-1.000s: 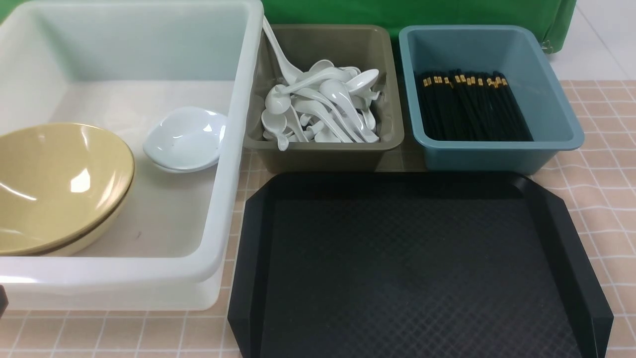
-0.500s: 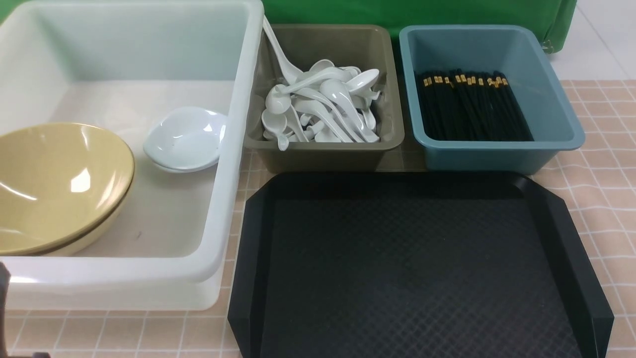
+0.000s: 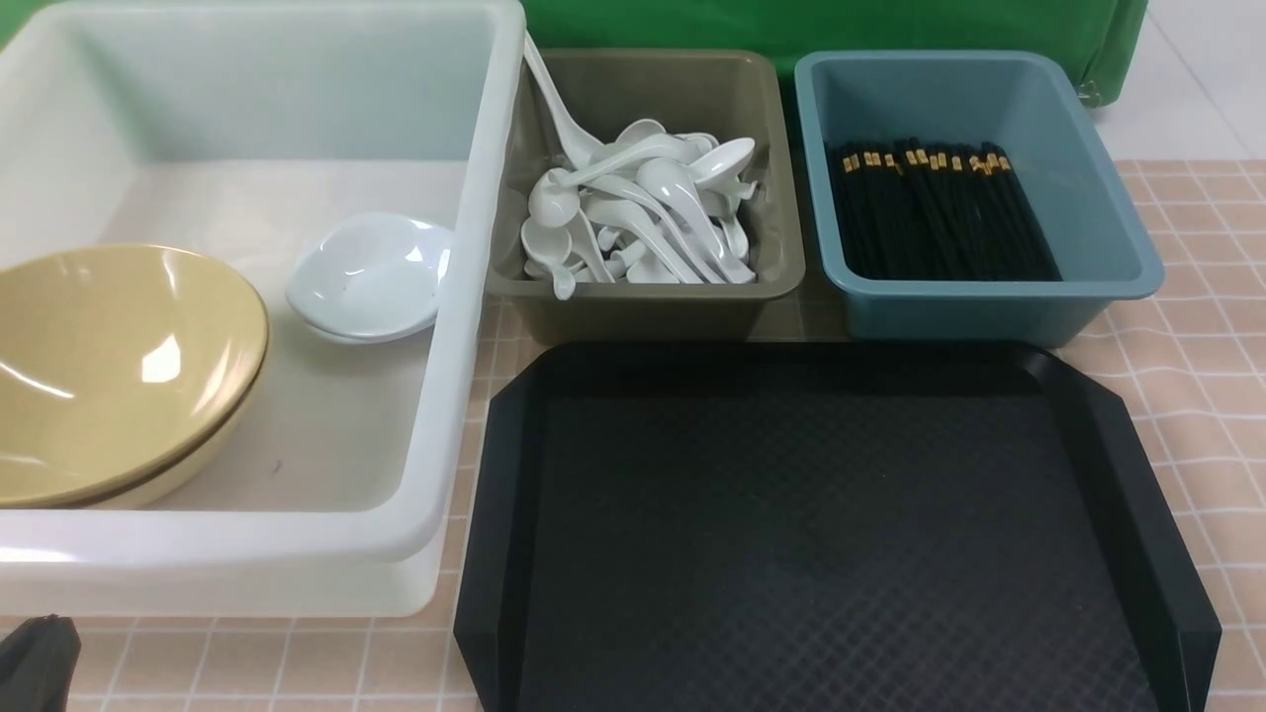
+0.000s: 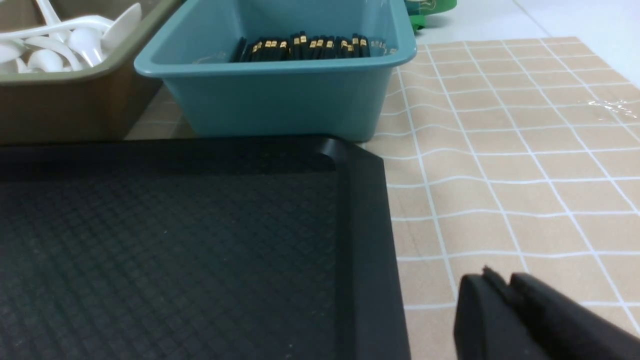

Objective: On brown table put chopsticks spoon bowls plates into blue grey white boxes.

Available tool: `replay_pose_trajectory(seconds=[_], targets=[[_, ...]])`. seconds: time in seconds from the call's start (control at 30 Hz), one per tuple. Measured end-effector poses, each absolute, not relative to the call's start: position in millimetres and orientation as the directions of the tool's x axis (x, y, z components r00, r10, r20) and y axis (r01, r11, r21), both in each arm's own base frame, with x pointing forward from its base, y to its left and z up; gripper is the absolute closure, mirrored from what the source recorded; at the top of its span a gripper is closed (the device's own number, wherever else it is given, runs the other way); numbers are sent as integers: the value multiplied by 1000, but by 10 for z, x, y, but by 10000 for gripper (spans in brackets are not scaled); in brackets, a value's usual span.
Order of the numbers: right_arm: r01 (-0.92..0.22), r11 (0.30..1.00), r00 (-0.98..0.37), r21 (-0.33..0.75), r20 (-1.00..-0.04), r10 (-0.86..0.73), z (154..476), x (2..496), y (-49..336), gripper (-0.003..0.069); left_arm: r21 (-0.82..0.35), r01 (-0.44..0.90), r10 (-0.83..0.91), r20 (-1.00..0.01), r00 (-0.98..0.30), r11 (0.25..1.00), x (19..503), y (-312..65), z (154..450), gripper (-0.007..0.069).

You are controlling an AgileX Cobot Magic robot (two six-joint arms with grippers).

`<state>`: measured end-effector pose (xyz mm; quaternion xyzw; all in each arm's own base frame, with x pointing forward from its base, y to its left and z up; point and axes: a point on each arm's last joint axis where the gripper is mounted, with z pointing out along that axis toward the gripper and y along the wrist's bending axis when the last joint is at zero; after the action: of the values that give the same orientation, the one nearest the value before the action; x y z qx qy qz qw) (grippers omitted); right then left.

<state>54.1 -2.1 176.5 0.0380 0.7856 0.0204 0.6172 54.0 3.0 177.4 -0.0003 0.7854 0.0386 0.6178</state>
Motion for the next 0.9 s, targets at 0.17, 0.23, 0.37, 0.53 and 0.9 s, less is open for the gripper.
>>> replay_pose_trajectory(seconds=[0.17,0.23,0.37,0.53,0.9], targets=[[35,996,-235,79,-968,85,1765,541,-21,559,60,-48,47,-970,-237,997,540,30,1774,621],[35,996,-235,79,-968,85,1765,541,-21,559,60,-48,47,-970,-237,997,540,30,1774,621],[35,996,-235,79,-968,85,1765,541,-21,555,60,-48,47,-970,-237,997,540,30,1774,621],[35,996,-235,79,-968,85,1765,541,-21,550,60,-48,47,-970,-237,997,540,30,1774,621],[35,996,-235,79,-968,85,1765,541,-21,536,59,-48,46,-971,-236,997,540,30,1774,621]])
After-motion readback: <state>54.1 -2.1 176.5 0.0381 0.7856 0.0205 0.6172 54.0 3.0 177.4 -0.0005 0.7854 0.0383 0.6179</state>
